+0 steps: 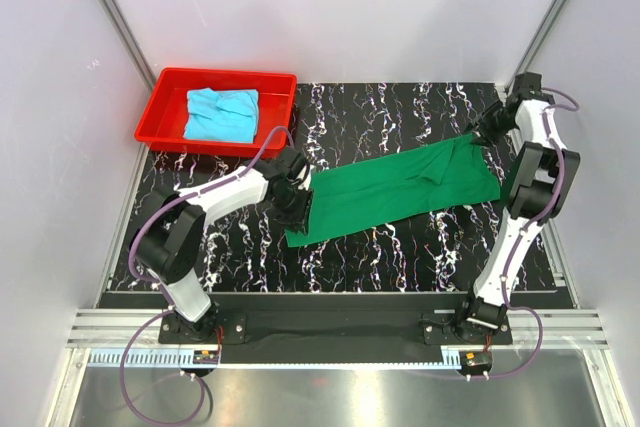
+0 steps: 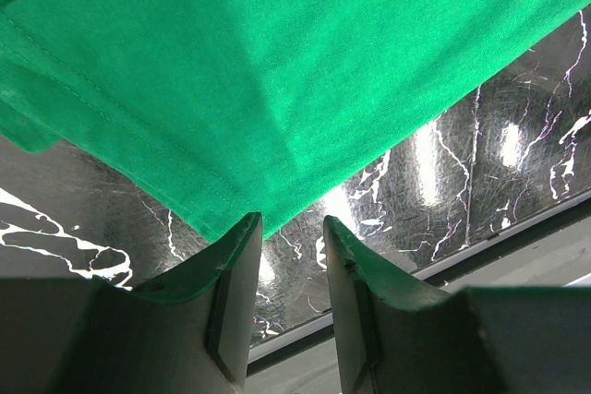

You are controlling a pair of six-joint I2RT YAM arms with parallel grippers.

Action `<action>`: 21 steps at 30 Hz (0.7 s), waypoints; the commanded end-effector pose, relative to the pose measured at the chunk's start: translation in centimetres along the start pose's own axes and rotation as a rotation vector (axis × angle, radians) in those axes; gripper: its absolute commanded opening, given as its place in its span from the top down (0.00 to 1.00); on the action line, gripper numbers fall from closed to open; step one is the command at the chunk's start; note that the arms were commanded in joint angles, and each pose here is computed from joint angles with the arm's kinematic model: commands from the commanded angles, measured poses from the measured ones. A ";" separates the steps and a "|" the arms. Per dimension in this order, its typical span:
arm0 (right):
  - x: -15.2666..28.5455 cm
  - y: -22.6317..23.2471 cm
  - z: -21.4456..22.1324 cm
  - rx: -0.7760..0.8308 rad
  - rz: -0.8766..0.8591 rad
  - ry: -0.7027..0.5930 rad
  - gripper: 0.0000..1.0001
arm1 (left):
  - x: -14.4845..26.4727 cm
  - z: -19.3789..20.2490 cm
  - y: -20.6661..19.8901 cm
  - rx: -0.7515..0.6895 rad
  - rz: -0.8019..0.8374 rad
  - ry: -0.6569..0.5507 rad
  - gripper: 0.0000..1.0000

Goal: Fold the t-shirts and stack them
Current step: Fold the tshirt

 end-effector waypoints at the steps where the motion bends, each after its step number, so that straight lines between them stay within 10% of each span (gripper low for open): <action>1: 2.6 -0.2 3.1 0.092 -0.037 0.078 0.50 | 1.0 -0.9 -0.5 -0.016 0.028 -0.056 0.62; 21: 0.7 -2.7 11.5 -0.047 -0.124 0.221 0.42 | 1.1 -0.7 -0.5 -0.035 0.039 -0.038 0.62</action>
Point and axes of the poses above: each gripper's point midway between its finger pads, its own x axis back along the fingers, its own y axis along the line the jaws close on, z = x × y, the point moved 10 cm from there along x, back along the fingers, and after that the axes turned 4 degrees about x, right-handed, at the moved point
